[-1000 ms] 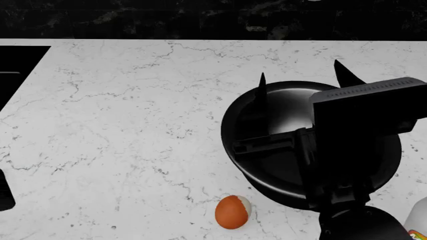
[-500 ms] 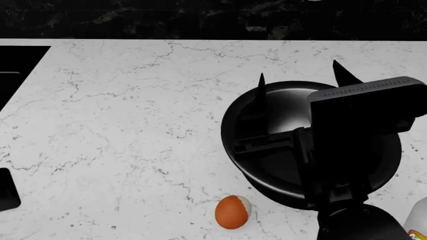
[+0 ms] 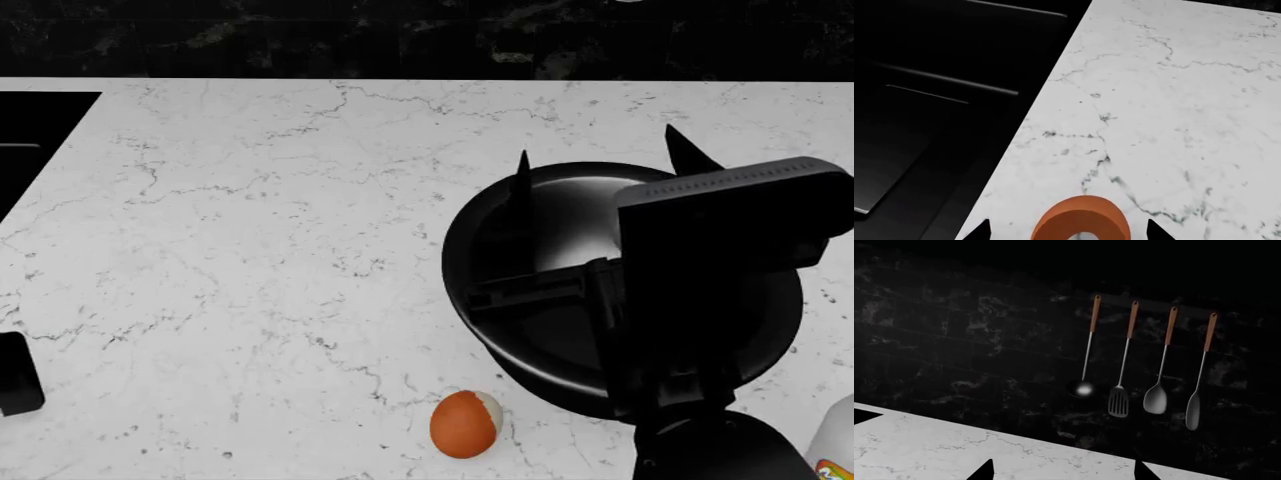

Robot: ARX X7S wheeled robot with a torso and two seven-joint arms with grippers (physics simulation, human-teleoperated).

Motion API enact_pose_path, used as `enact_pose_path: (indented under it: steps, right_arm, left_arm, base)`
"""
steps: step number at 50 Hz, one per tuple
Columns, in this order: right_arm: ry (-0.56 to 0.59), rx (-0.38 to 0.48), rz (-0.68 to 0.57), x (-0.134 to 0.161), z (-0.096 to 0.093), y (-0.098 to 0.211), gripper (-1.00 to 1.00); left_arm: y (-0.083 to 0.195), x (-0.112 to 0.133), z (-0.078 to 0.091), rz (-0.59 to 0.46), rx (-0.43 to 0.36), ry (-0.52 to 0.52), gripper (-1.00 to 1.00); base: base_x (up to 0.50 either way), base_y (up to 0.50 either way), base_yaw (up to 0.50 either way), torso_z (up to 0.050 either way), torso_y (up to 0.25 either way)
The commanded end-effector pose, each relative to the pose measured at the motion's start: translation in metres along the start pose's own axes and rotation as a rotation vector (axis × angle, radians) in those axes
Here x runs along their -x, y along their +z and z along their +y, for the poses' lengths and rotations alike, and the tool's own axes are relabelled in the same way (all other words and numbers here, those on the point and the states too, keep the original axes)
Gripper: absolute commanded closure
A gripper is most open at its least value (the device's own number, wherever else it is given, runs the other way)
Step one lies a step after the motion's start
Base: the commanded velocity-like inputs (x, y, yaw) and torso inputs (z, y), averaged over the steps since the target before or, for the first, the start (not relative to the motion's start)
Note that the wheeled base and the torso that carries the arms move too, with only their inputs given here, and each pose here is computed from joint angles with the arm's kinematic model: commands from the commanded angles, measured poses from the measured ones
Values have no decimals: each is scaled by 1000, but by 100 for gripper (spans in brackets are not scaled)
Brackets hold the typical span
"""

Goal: Place the eggs and milk next to the bowl.

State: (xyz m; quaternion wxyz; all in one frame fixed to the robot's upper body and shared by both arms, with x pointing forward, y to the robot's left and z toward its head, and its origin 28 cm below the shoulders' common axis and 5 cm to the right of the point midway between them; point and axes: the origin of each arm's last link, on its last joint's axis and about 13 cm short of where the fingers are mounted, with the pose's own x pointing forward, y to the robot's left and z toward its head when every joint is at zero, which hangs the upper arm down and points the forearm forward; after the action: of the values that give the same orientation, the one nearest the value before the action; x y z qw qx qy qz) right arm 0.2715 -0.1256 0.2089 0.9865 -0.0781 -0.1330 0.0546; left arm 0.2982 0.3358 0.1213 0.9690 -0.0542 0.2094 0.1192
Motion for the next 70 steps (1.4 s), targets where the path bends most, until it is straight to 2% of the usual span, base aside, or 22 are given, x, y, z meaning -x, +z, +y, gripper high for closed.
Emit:
enact_pose_path:
  steps: [1,2,18,21,24,29,33,52,65,66,67,70]
  right_arm:
    - [-2,-16,-16,0,-3,3,-100]
    - [-2,-16,-16,0,-3,3,-100]
    - [-2,-15,-17,0,-3,3,-100]
    - [-2,-14,-19,0,-3,5,-100]
    - [-1,-16,-20,0,-3,5,-100]
    - [1,-20,-24,-1,-3,4,-100]
    - [-3,-21,-24,0,-4,4,-100]
    - [-14,-20,-29,5,-6,7,-100]
    - [-23,-18,-30,7,-7,8,-100]
    - [-23,-18,-30,7,-7,8,-100]
    - [-22,-17,-30,8,-7,8,-100]
    - [-22,-18,-32,8,-7,9,-100]
  left_arm:
    - [-13,-6,-11,67,62,-65,-100]
    - [-13,-6,-11,67,62,-65,100]
    - [-12,-3,-10,60,59,-68,100]
    - [-8,0,-11,29,64,-93,100]
    - [0,10,-13,-21,24,-171,100]
    - [8,24,-21,-27,-56,-310,100]
    - [8,25,-24,-23,-115,-353,100]
    - [28,29,-44,-23,-252,-545,100]
    - [41,20,-61,-21,-365,-704,100]
    - [42,20,-62,-15,-353,-706,100]
    - [42,18,-64,-20,-381,-707,100]
    - [46,16,-67,-18,-387,-723,100]
  base:
    - [0,0,0,0,0]
    - [12,0,0,0,0]
    - [1,0,-1,0,0]
    - [0,0,0,0,0]
    - [0,0,-1,0,0]
    - [0,0,0,0,0]
    - [0,0,0,0,0]
    - [0,0,0,0,0]
    - [0,0,0,0,0]
    - [0,0,0,0,0]
    - [0,0,0,0,0]
    - [0,0,0,0,0]
